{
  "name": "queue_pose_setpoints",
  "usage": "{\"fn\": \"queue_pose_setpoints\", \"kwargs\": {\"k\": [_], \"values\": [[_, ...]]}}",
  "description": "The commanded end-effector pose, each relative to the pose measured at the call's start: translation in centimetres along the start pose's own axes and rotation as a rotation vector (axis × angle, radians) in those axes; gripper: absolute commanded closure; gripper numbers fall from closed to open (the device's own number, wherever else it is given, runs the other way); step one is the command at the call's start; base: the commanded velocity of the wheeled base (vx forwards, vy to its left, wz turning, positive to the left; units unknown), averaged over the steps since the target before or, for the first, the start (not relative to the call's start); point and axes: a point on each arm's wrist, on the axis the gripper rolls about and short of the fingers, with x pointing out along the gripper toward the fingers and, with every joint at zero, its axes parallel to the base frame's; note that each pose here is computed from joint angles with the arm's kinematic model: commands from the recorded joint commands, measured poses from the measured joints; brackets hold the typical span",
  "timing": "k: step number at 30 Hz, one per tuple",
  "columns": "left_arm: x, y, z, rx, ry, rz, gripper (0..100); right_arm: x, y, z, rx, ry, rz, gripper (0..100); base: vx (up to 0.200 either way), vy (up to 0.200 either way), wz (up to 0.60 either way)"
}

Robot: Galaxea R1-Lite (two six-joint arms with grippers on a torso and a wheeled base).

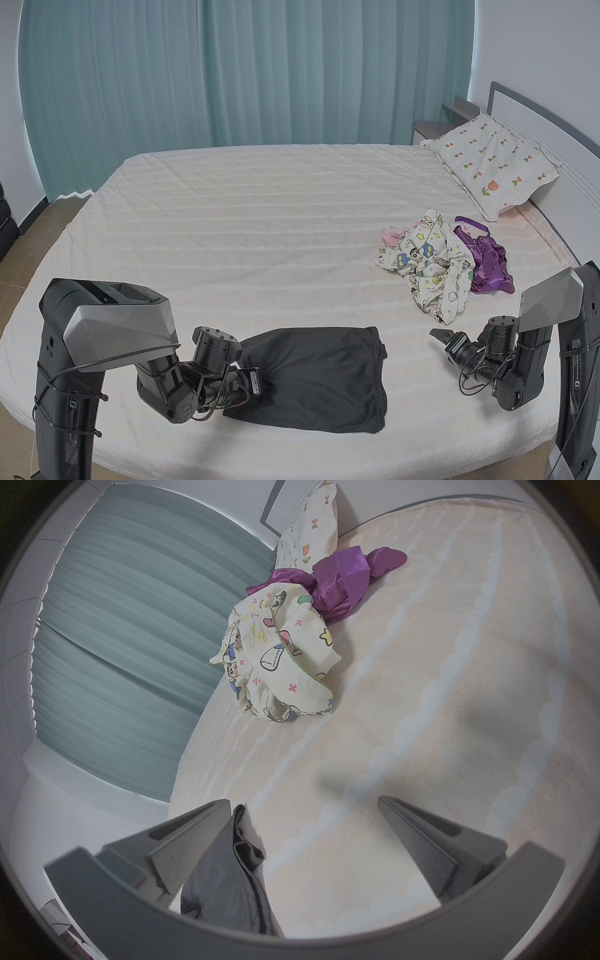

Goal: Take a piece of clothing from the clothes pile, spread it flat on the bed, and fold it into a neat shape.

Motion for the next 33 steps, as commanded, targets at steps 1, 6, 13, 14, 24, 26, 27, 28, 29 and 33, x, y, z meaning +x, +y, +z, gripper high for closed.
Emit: {"fn": "queue_pose_setpoints", "kwargs": {"k": [1, 6, 13, 14, 24, 26, 27, 28, 29, 33], "values": [[-0.8, 0.2, -0.2, 0.001, -0.005, 0.027, 100, 0.0, 0.1, 0.1, 0.0, -0.007, 0.011, 0, 0.0, 0.0, 0.0], [-1.3, 0.3, 0.1, -0.005, -0.042, 0.081, 100, 0.0, 0.1, 0.1, 0.001, -0.007, 0.011, 0, 0.0, 0.0, 0.0], [-1.5, 1.4, 0.5, -0.028, -0.054, 0.122, 100, 0.0, 0.1, 0.1, 0.002, -0.008, 0.012, 0, 0.0, 0.114, 0.0], [-1.6, 1.7, 0.6, -0.034, -0.055, 0.128, 100, 0.0, 0.1, 0.1, 0.004, -0.008, 0.012, 0, 0.0, 0.2, 0.0], [-2.4, 3.4, 0.9, -0.068, -0.061, 0.165, 100, 0.0, 0.2, 0.1, 0.004, -0.01, 0.015, 0, 0.0, 0.2, 0.0], [-2.5, 3.5, 0.8, -0.072, -0.058, 0.169, 100, 0.0, 0.2, 0.1, 0.004, -0.01, 0.015, 0, 0.0, 0.2, 0.0], [-2.6, 3.6, 0.9, -0.074, -0.062, 0.17, 100, 0.0, 0.2, 0.1, 0.004, -0.01, 0.015, 0, 0.0, 0.2, 0.0], [-2.7, 3.7, 0.9, -0.076, -0.065, 0.17, 100, 0.0, 0.2, 0.1, 0.004, -0.01, 0.015, 0, 0.0, 0.2, 0.0], [-2.7, 3.7, 0.9, -0.076, -0.065, 0.17, 100, 0.0, 0.2, 0.1, 0.004, -0.01, 0.015, 0, 0.0, 0.2, 0.0], [-3.0, 4.5, 1.2, -0.093, -0.086, 0.183, 100, 0.0, 0.2, 0.1, 0.004, -0.01, 0.015, 0, 0.0, 0.2, 0.0]]}}
